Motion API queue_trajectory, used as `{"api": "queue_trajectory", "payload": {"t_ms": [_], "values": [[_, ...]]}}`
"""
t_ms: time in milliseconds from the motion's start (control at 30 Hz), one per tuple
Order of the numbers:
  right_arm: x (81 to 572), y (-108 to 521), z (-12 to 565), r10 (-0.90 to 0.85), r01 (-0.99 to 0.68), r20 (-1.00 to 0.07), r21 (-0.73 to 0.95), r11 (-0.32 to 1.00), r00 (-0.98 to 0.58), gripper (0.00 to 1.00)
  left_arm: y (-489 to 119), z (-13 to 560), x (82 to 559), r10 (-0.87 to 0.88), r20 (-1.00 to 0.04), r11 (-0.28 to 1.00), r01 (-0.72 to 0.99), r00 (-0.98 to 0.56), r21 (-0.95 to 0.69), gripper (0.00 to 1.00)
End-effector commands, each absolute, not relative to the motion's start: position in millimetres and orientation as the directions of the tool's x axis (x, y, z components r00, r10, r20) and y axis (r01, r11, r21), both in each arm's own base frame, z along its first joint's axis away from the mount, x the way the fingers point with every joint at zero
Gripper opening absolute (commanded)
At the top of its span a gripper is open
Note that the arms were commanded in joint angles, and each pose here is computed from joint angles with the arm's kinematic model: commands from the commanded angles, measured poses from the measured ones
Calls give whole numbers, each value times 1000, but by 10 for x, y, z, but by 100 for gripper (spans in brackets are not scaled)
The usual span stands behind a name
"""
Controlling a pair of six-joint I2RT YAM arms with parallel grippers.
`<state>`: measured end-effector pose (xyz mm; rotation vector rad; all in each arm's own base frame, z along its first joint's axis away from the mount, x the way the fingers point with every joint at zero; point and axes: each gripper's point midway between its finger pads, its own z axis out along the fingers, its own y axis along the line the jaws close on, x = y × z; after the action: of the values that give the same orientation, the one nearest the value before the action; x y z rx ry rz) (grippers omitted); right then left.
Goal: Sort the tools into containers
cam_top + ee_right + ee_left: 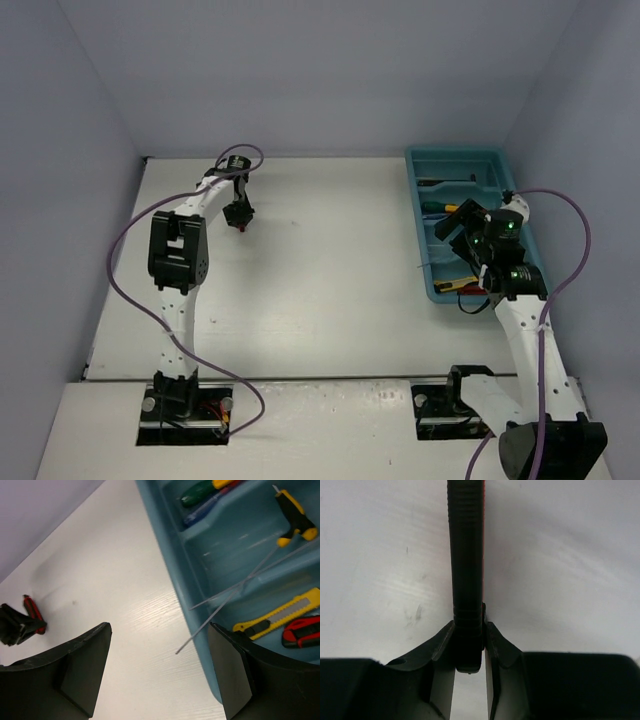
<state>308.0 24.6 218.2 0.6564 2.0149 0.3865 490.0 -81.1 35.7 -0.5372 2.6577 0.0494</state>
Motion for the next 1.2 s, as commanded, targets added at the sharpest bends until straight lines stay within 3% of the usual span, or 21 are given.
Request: {"api": "queue_trajectory", "payload": {"t_ms": [0, 167, 367, 700, 1167], "values": [[3203, 573, 2881, 550, 67, -753, 568, 821, -359, 74, -1088, 1509, 4849, -129, -630, 991, -116, -766, -62, 0], [3239, 1077, 3388, 534, -116, -763, 606, 787, -365, 75, -1863, 2571, 4280, -26, -802, 928, 283, -597, -241, 0], [3144, 1876, 3951, 500, -395, -794, 607, 690, -347, 74, -2605, 3333, 3439, -116, -849, 620, 631, -515, -467, 0], [2939, 2807, 4462, 452, -653, -837, 533, 538, -310, 73, -2839, 4118, 2658, -179, -877, 392, 786, -445, -479, 0], [3138, 3120, 4461, 478, -624, -831, 539, 566, -285, 69, -2803, 4156, 2472, -154, -897, 423, 793, -413, -438, 0]]}}
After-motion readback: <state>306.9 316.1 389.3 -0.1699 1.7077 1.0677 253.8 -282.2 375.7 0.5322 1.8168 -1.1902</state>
